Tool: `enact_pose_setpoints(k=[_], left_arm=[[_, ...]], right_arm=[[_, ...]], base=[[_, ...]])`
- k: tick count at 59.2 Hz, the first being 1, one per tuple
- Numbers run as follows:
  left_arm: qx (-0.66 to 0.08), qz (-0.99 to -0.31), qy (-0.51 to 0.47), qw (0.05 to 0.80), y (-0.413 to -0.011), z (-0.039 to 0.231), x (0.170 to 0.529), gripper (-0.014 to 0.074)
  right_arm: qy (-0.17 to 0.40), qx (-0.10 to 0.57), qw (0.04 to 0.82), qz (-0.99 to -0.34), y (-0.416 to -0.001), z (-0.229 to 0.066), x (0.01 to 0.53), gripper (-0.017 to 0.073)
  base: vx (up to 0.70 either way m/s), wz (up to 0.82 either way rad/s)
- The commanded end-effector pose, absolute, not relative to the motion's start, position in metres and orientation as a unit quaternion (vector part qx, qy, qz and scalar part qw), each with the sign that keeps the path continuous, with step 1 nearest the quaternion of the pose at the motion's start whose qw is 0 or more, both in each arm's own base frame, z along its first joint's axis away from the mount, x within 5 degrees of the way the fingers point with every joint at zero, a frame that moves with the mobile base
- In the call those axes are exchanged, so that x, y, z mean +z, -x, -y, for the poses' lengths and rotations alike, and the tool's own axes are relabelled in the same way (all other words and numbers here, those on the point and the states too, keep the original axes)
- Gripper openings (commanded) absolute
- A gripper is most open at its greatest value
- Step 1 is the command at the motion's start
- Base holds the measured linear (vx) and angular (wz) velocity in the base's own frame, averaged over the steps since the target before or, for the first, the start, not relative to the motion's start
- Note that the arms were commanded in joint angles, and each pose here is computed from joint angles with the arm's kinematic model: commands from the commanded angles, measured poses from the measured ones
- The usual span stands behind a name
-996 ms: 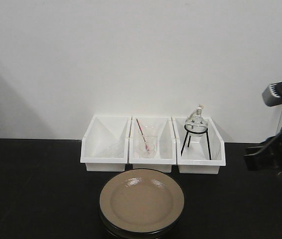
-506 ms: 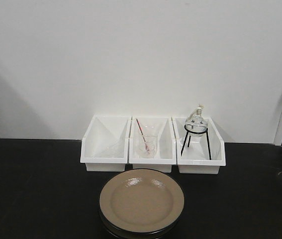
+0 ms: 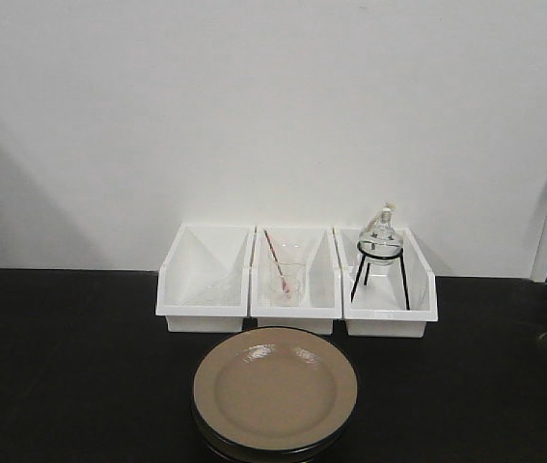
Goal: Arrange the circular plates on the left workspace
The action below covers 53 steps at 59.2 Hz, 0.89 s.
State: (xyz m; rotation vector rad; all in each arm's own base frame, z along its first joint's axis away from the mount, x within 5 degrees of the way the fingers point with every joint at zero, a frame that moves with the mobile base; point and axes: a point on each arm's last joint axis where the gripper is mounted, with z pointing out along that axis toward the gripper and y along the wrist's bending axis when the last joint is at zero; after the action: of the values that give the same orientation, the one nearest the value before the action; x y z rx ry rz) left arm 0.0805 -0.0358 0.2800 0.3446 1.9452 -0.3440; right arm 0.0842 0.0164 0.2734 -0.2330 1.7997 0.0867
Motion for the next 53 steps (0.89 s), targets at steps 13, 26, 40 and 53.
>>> enact_pose_setpoints(k=[13, 26, 40, 53], left_arm=[[-0.152, -0.758, -0.123, 0.622, -0.061, 0.035, 0.303, -0.0001], [-0.174, -0.762, -0.127, 0.611, -0.059, 0.038, 0.301, -0.0001], [-0.176, -0.765, -0.132, 0.605, -0.058, 0.039, 0.3, -0.0001], [-0.153, -0.758, -0.126, 0.621, -0.06, 0.035, 0.302, -0.0001]], right_arm=[[0.092, 0.029, 0.66, -0.745, -0.086, -0.015, 0.291, -0.0003], [0.092, 0.029, 0.659, -0.746, -0.086, -0.015, 0.291, -0.0003], [0.092, 0.029, 0.659, -0.746, -0.086, -0.015, 0.291, -0.0003], [0.092, 0.029, 0.659, -0.746, -0.086, -0.015, 0.291, -0.0003]], base=[[0.0, 0.0], [0.0, 0.0], [0.0, 0.0], [0.0, 0.0]])
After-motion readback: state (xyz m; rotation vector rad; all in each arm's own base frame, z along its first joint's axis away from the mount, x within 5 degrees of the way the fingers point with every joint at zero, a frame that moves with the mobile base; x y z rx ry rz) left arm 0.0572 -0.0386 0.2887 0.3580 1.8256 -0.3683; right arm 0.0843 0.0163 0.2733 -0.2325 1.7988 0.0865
